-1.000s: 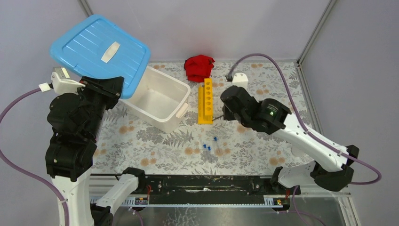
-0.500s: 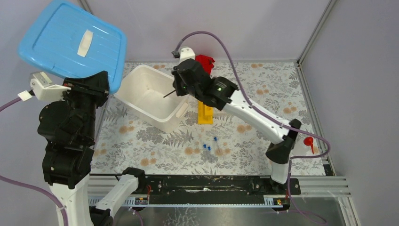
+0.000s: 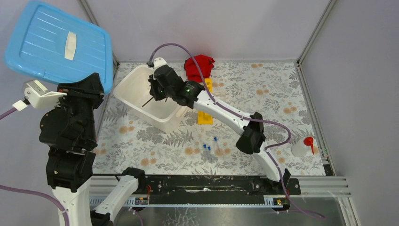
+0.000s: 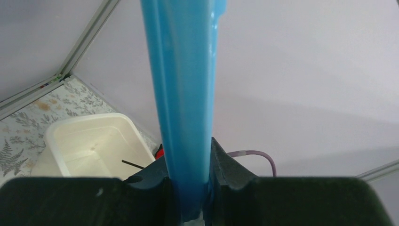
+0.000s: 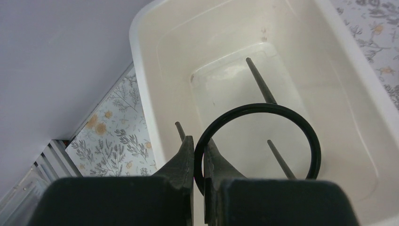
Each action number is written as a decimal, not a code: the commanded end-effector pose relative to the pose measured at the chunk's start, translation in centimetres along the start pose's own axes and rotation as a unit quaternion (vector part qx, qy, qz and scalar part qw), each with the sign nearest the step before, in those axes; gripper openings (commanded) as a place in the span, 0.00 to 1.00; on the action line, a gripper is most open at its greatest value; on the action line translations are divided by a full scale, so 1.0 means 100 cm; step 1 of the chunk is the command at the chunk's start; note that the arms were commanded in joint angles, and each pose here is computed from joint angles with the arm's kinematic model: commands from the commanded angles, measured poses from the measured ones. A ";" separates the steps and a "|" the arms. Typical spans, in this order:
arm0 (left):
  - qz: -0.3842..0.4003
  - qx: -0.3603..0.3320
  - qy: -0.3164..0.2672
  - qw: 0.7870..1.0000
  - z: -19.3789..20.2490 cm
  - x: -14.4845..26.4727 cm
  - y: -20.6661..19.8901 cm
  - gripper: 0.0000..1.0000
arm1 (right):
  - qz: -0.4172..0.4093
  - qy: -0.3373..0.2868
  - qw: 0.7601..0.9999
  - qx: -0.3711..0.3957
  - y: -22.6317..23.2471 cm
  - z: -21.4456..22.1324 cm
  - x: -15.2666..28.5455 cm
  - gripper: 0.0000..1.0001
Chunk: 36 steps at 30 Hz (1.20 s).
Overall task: Organize the chemistry lab equipment
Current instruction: Place the chemistry item in the storage box.
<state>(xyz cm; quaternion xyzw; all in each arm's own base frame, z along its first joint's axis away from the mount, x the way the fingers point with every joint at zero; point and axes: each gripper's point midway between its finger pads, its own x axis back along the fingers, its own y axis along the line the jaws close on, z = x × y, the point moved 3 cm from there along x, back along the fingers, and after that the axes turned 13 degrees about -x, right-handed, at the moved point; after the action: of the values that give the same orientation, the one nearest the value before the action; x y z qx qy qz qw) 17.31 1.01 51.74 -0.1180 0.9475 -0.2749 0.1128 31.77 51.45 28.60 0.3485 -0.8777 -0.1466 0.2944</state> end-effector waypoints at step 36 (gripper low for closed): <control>0.006 0.007 -0.001 1.000 0.034 -0.032 -0.001 0.00 | 0.024 -0.068 0.996 0.056 -0.019 -0.034 0.024 0.77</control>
<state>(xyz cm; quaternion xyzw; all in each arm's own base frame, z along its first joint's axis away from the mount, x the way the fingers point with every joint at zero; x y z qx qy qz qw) 21.14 0.37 47.15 -0.1294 0.9525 -0.2661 0.0714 33.42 50.36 22.13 0.3247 -0.8931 -0.0856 0.2994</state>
